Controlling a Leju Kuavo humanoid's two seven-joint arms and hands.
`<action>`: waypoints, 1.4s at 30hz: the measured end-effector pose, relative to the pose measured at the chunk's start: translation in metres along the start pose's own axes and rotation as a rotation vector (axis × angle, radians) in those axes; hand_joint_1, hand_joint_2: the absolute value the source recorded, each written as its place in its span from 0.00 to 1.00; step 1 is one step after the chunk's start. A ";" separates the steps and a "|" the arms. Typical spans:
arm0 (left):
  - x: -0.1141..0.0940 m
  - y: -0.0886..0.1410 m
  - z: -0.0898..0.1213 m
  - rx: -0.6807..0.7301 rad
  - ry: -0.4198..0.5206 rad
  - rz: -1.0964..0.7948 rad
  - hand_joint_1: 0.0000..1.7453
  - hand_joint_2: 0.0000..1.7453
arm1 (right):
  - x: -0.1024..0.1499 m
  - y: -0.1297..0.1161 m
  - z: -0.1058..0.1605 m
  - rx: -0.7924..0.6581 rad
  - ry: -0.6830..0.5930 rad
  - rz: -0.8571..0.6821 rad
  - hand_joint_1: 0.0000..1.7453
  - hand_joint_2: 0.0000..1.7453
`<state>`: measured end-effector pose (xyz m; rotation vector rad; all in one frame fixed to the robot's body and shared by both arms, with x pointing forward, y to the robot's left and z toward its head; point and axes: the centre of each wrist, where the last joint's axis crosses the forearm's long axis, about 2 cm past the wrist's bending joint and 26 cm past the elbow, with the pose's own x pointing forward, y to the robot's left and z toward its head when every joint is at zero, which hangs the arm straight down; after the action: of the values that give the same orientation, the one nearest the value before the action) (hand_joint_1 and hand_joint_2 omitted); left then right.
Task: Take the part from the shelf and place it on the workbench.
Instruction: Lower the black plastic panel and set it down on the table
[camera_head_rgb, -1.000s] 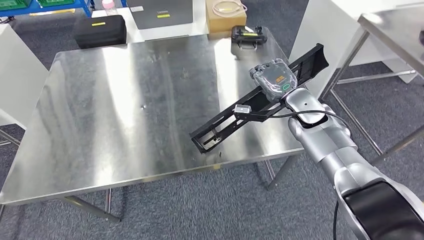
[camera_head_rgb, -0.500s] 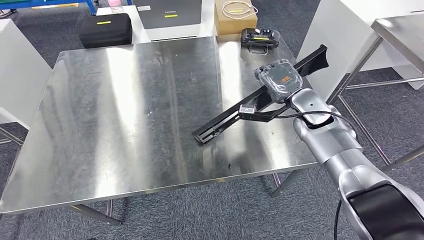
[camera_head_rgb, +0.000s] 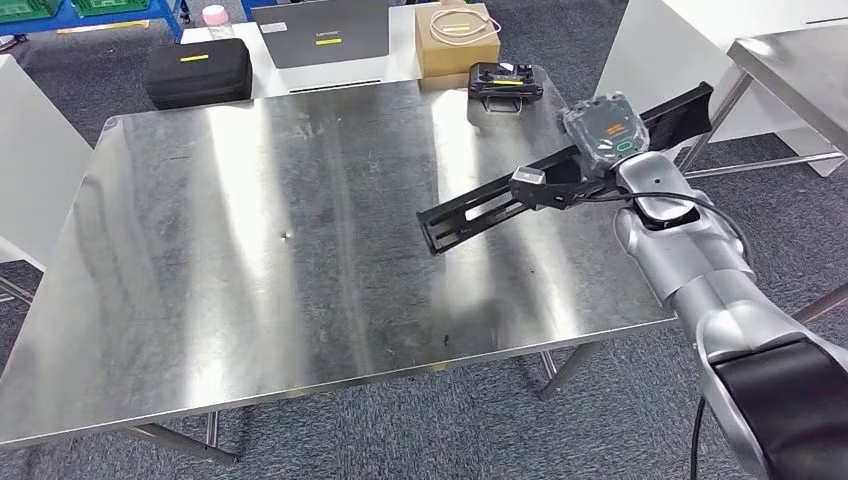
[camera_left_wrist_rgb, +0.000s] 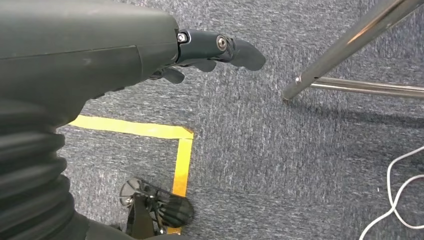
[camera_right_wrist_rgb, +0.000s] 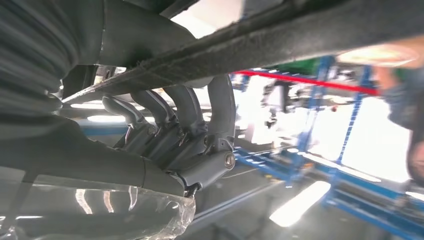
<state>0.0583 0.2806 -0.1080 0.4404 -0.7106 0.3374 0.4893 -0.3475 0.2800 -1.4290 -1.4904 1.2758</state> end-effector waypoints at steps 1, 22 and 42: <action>0.000 0.000 0.000 0.000 0.000 -0.001 0.00 1.00 | -0.004 -0.001 0.000 0.001 0.017 0.003 1.00 1.00; 0.012 -0.004 -0.007 -0.034 -0.017 -0.023 0.00 1.00 | -0.002 0.011 0.004 0.003 -0.038 -0.074 1.00 1.00; 0.017 -0.006 -0.010 -0.019 -0.029 -0.025 0.00 1.00 | 0.068 0.011 -0.009 -0.003 -0.203 -0.134 1.00 1.00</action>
<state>0.0790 0.2827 -0.1046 0.4371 -0.7354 0.3009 0.4909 -0.2801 0.2625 -1.2085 -1.6919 1.3669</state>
